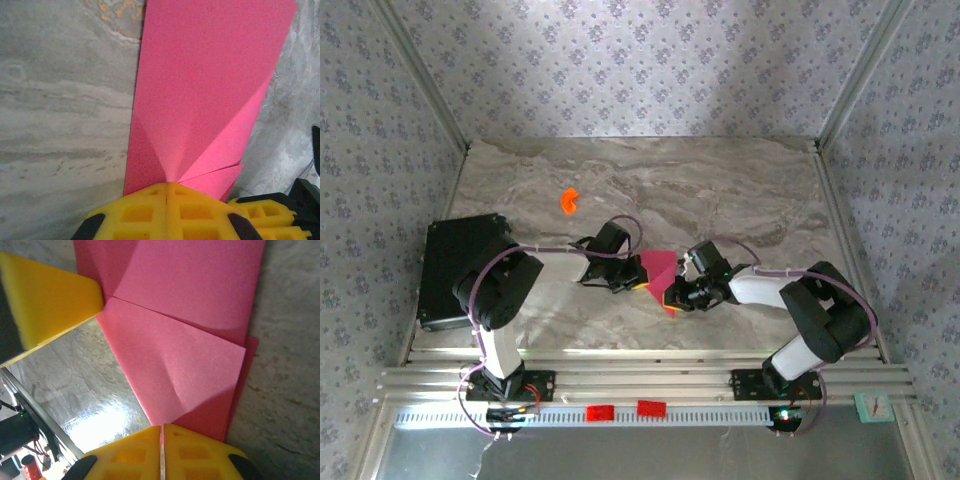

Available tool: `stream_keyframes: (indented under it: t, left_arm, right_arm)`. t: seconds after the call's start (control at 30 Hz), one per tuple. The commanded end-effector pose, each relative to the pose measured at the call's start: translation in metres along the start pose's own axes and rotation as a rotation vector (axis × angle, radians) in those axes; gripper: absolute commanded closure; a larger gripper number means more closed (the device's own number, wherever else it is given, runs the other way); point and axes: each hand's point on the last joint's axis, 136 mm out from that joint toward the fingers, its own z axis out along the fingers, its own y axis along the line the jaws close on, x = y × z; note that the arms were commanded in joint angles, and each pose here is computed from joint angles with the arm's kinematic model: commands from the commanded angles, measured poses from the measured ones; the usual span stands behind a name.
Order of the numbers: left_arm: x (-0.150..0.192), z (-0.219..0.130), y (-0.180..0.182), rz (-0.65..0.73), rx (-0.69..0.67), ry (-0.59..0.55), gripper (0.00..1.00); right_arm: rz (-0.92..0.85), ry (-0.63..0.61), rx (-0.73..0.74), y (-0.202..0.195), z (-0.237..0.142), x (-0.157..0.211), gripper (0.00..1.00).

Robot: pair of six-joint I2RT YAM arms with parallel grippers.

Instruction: Fold a paper plane with a square sheet of paper (pick it up from the middle)

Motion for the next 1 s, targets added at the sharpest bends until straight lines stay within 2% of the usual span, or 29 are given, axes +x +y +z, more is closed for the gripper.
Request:
stream_keyframes:
  t: [0.0,0.17,0.4,0.83,0.97]
  left_arm:
    - [0.009,0.005,0.031,-0.03,-0.111,0.034,0.98]
    - [0.013,0.006,0.033,-0.033,-0.115,0.052,0.99]
    - [0.016,0.006,0.036,-0.022,-0.122,0.061,0.99]
    - [0.02,0.009,0.056,-0.077,-0.172,0.051,1.0]
    - [0.02,0.006,0.054,-0.086,-0.163,0.042,1.0]
  right_arm:
    - [-0.059,-0.037,-0.029,0.027,-0.007,-0.012,0.88]
    - [-0.076,-0.036,-0.002,0.035,0.006,-0.023,0.87]
    - [-0.013,0.016,0.074,0.001,0.029,-0.009,0.88]
    - [-0.001,0.066,0.101,-0.037,-0.002,0.056,0.86]
    - [0.027,0.03,0.105,-0.047,-0.013,0.063,0.86]
